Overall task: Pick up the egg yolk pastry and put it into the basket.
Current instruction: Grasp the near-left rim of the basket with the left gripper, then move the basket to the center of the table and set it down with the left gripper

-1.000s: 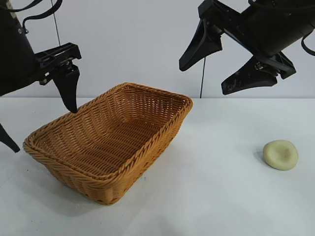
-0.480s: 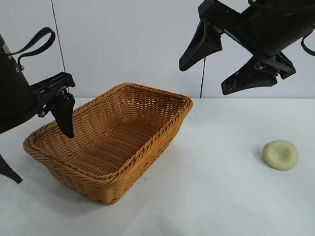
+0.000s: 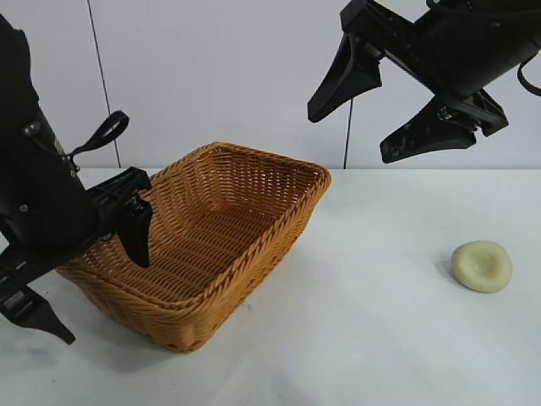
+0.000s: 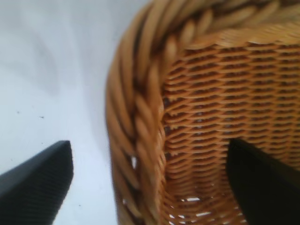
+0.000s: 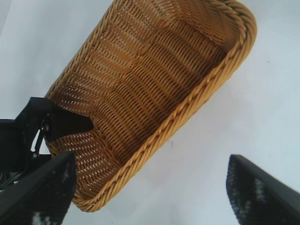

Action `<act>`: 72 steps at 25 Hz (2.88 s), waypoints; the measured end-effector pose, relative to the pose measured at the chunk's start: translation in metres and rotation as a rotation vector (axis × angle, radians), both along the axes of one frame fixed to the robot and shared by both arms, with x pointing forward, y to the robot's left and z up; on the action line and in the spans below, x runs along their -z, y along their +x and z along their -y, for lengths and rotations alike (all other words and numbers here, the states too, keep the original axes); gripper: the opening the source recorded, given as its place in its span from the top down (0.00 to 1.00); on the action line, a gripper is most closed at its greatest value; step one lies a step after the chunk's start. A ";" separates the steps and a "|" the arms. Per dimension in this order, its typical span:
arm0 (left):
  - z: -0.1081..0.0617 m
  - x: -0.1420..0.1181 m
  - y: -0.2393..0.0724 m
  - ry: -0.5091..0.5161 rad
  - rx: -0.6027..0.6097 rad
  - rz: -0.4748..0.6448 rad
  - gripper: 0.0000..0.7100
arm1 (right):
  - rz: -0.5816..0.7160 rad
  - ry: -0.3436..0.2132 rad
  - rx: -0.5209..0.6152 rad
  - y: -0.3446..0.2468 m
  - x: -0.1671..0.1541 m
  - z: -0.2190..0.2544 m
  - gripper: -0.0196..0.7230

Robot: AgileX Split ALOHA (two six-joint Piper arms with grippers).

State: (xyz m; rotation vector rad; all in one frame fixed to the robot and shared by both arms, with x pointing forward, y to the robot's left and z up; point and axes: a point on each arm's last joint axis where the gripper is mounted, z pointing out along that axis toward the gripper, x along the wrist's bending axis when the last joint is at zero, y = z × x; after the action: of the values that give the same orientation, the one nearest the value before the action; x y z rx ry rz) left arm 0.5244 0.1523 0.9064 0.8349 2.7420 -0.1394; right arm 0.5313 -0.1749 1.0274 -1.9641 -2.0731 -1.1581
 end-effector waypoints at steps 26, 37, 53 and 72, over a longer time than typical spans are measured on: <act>-0.005 -0.002 0.006 -0.014 0.018 0.014 0.88 | -0.001 0.001 0.000 0.000 0.000 0.000 0.13; -0.027 -0.056 0.050 -0.039 0.406 0.124 0.88 | -0.002 0.001 -0.002 0.000 0.000 0.000 0.13; -0.009 -0.054 0.091 0.002 0.894 0.094 0.88 | -0.005 0.001 -0.004 -0.001 0.000 0.000 0.13; -0.008 0.001 0.100 -0.003 0.911 0.017 0.88 | -0.005 0.001 -0.004 -0.001 0.000 0.000 0.13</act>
State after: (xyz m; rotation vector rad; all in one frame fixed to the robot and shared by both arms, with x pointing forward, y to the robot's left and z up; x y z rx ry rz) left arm 0.6240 0.1601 0.9057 1.9863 2.1243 -0.2991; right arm 0.5308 -0.1746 1.0273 -1.9594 -2.0723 -1.1520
